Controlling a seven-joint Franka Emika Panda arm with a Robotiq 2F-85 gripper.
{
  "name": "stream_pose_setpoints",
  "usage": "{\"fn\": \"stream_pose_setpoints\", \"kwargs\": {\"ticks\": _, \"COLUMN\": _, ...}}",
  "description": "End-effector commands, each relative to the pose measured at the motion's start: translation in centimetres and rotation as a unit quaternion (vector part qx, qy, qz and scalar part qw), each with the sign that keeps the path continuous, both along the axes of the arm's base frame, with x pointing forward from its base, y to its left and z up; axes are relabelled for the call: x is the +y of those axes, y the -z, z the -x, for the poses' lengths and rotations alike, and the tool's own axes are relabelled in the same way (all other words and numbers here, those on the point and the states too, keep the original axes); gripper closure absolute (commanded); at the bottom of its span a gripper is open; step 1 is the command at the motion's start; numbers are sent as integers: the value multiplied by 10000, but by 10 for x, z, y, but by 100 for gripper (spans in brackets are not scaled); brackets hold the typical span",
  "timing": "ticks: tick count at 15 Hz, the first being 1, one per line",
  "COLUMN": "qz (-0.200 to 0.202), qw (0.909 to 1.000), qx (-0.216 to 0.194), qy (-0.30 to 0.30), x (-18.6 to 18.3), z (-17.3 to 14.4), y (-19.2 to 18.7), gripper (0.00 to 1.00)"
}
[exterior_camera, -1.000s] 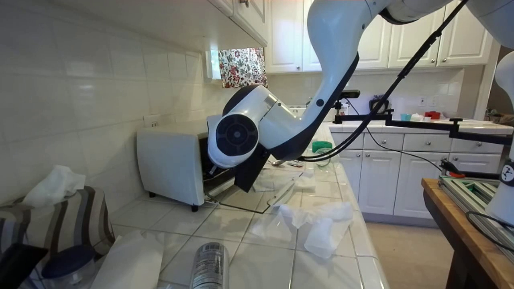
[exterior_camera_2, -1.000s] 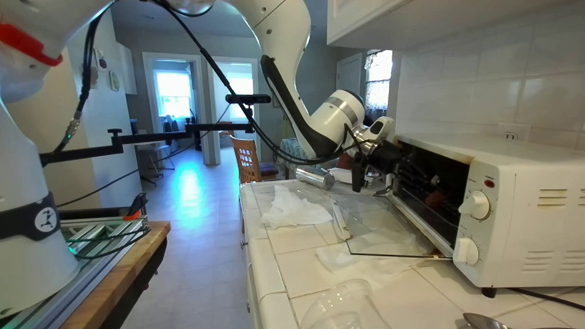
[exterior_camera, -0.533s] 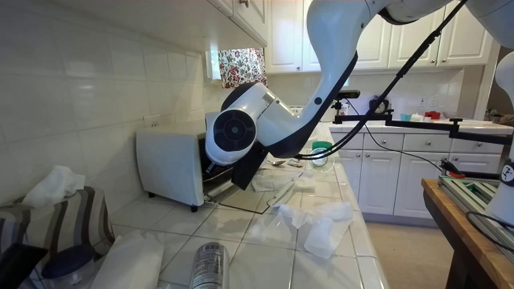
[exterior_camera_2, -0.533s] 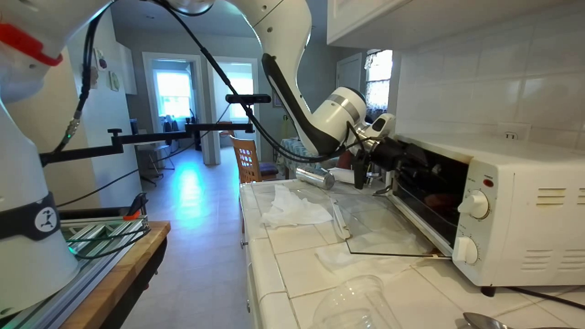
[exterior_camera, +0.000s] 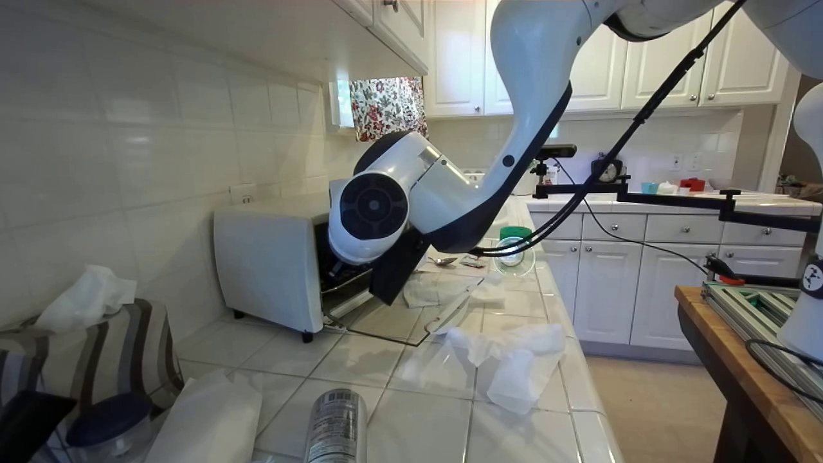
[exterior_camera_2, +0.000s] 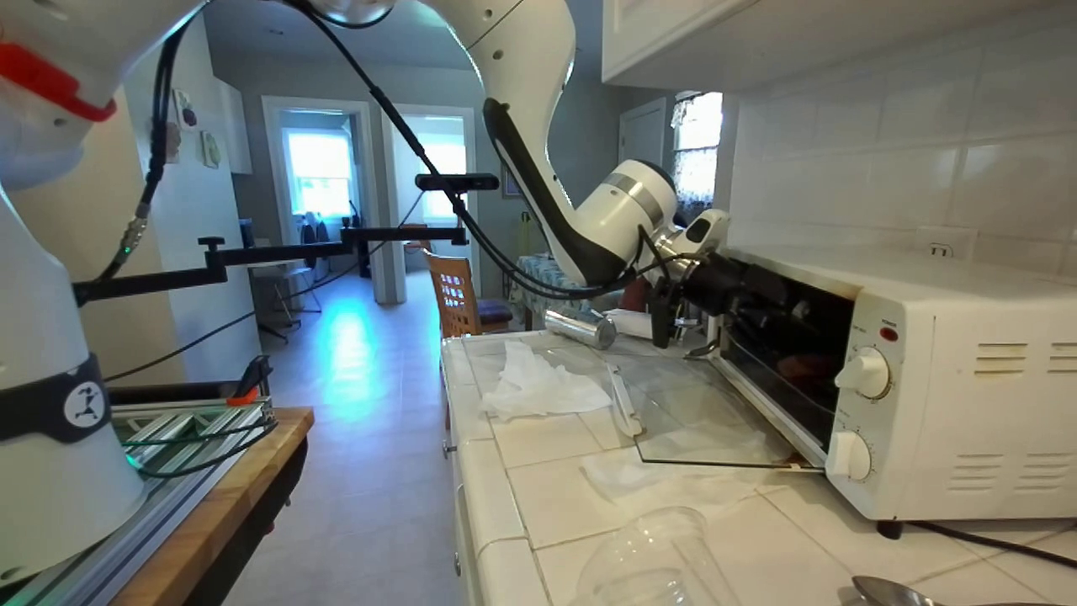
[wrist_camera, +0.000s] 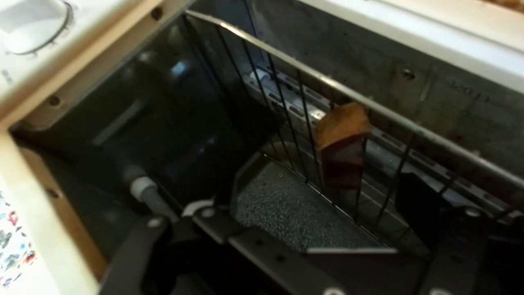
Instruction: Place the brown object to the right of the oven in the oven
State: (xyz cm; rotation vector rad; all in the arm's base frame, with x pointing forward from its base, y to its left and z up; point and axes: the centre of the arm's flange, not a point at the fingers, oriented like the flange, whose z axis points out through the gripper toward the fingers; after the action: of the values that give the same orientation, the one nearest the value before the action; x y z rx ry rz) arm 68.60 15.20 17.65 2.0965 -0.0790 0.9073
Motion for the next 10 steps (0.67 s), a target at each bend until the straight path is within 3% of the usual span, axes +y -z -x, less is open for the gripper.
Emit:
{"fn": "stream_pose_setpoints", "kwargs": {"ticks": 1, "qz": 22, "qw": 10000, "qx": -37, "qy": 40, "x": 1, "z": 0, "y": 0, "gripper": 0}}
{"fn": "stream_pose_setpoints", "kwargs": {"ticks": 5, "qz": 81, "qw": 9998, "qx": -102, "qy": 115, "x": 3, "z": 0, "y": 2, "gripper": 0}}
{"fn": "stream_pose_setpoints", "kwargs": {"ticks": 10, "qz": 467, "qw": 9978, "qx": -388, "qy": 277, "x": 6, "z": 5, "y": 5, "gripper": 0}}
